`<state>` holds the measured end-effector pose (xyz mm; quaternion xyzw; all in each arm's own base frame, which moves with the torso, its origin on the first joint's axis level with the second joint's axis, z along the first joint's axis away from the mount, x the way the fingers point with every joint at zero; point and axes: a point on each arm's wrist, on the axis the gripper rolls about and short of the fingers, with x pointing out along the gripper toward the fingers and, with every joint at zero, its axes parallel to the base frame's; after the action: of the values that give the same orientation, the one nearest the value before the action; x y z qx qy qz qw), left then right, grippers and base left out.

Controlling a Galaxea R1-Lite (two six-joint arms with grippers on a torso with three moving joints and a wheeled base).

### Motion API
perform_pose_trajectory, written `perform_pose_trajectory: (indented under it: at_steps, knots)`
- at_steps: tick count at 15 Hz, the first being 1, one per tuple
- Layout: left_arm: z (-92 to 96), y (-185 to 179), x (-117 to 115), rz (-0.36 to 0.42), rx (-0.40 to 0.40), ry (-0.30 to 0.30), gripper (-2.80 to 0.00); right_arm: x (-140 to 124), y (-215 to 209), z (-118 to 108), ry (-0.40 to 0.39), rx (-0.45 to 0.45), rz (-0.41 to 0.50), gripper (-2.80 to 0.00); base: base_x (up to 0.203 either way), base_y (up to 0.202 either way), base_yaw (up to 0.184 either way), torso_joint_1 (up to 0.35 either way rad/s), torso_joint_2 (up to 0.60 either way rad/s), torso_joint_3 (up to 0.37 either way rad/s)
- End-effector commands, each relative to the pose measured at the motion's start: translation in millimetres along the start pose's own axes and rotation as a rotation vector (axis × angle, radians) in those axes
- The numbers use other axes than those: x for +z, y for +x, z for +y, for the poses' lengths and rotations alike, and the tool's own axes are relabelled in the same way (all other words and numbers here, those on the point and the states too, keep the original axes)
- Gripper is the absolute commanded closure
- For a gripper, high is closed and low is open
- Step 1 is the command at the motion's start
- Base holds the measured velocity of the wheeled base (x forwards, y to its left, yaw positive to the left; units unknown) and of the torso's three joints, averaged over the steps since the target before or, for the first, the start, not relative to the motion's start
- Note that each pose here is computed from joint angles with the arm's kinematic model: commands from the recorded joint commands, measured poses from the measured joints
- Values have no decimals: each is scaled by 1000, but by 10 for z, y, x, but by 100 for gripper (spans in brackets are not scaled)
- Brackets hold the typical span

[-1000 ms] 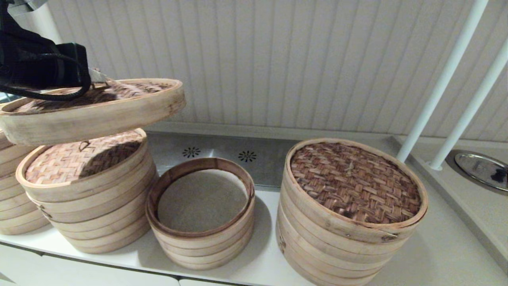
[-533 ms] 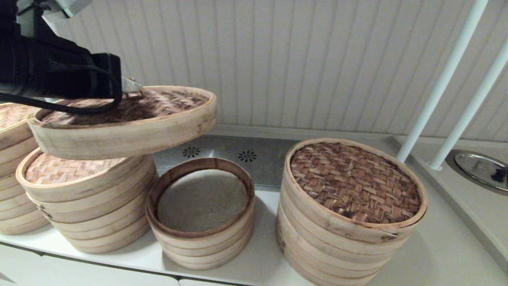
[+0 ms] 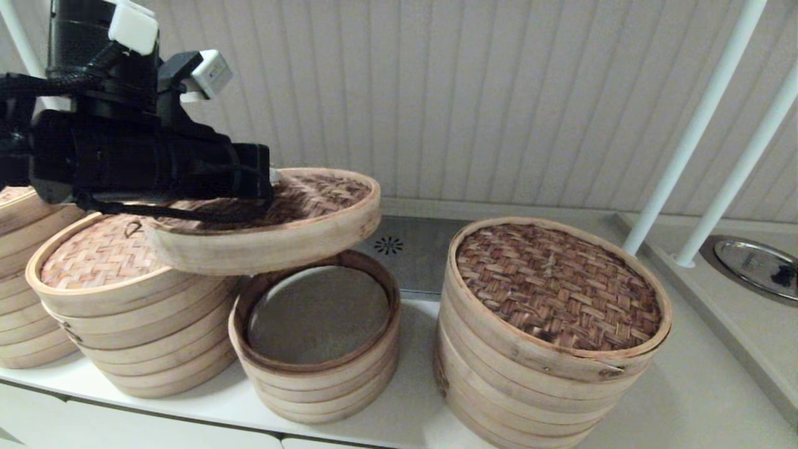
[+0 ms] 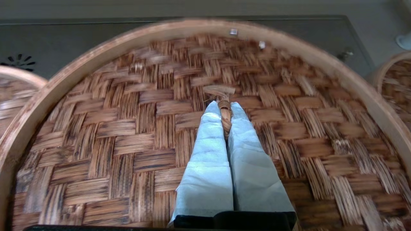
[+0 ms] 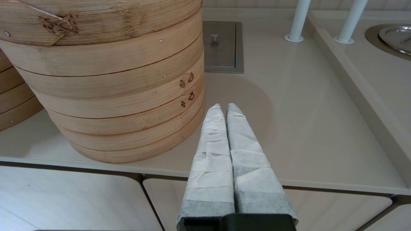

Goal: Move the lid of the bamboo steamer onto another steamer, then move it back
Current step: Put the steamer

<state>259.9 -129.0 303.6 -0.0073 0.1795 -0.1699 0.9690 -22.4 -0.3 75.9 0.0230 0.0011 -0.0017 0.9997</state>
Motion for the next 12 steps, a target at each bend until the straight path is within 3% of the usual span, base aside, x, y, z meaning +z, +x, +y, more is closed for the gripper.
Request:
perform_pose_trajectory:
  at_steps: [1, 5, 7, 12]
  knots:
    - [-44, 160, -107, 30, -8, 5, 0, -8, 2, 0, 0, 0, 2, 0, 0, 0, 0, 0, 0, 0]
    - [-148, 402, -271, 56, -29, 16, 0, -8, 2, 0, 0, 0, 2, 0, 0, 0, 0, 0, 0, 0]
    - [-223, 515, -329, 48, -2, 19, 0, -8, 2, 0, 0, 0, 2, 0, 0, 0, 0, 0, 0, 0]
    - [-235, 628, -505, 28, 12, -6, 0, -8, 2, 0, 0, 0, 2, 0, 0, 0, 0, 0, 0, 0]
